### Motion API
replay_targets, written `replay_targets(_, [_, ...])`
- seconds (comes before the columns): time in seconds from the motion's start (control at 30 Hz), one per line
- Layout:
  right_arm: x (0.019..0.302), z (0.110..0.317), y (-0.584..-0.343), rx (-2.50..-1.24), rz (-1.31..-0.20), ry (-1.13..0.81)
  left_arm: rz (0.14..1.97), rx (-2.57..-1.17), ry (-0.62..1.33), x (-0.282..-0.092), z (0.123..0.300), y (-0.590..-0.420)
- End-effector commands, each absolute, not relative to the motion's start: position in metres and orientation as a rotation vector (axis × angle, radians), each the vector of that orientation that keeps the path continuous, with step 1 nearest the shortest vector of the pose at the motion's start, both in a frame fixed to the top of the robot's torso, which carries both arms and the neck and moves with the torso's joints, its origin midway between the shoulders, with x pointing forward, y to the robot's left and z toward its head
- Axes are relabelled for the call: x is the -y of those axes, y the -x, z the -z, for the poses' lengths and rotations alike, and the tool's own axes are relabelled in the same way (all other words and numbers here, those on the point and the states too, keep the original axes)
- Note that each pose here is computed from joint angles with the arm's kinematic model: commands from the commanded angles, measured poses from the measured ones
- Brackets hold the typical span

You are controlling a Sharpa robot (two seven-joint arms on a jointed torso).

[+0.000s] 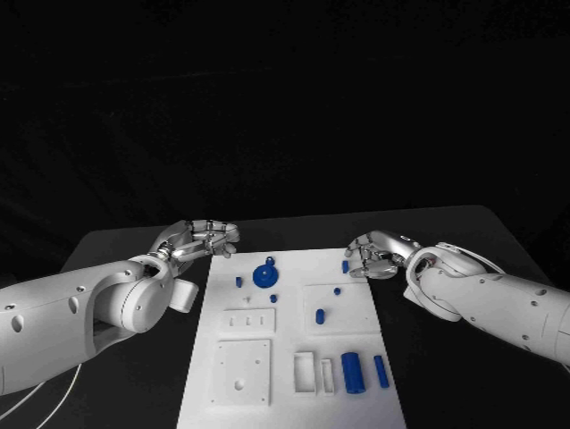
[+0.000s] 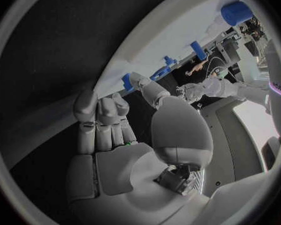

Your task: Assemble the parts on the task board

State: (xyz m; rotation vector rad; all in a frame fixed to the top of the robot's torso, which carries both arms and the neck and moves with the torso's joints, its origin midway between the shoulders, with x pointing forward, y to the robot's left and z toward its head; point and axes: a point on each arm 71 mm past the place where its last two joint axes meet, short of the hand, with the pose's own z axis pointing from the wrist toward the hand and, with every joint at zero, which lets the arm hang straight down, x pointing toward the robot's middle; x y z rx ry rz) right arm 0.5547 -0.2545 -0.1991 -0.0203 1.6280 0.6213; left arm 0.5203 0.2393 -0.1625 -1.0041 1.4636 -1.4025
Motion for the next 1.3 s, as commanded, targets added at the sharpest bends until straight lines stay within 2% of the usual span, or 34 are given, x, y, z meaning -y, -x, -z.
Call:
replay_targets(0.03, [0.2512,0.2029,-0.5532,-1.645,-0.629,0.061,1.427,-1.465,0.985,-0.2367,0.1609,-0.5195])
replay_targets(1.3, [0.2445,0.2088,-0.5543,-1.633,-0.597,0.020,1.425,-1.468,0.986,-0.2371,0.1612,-0.5200])
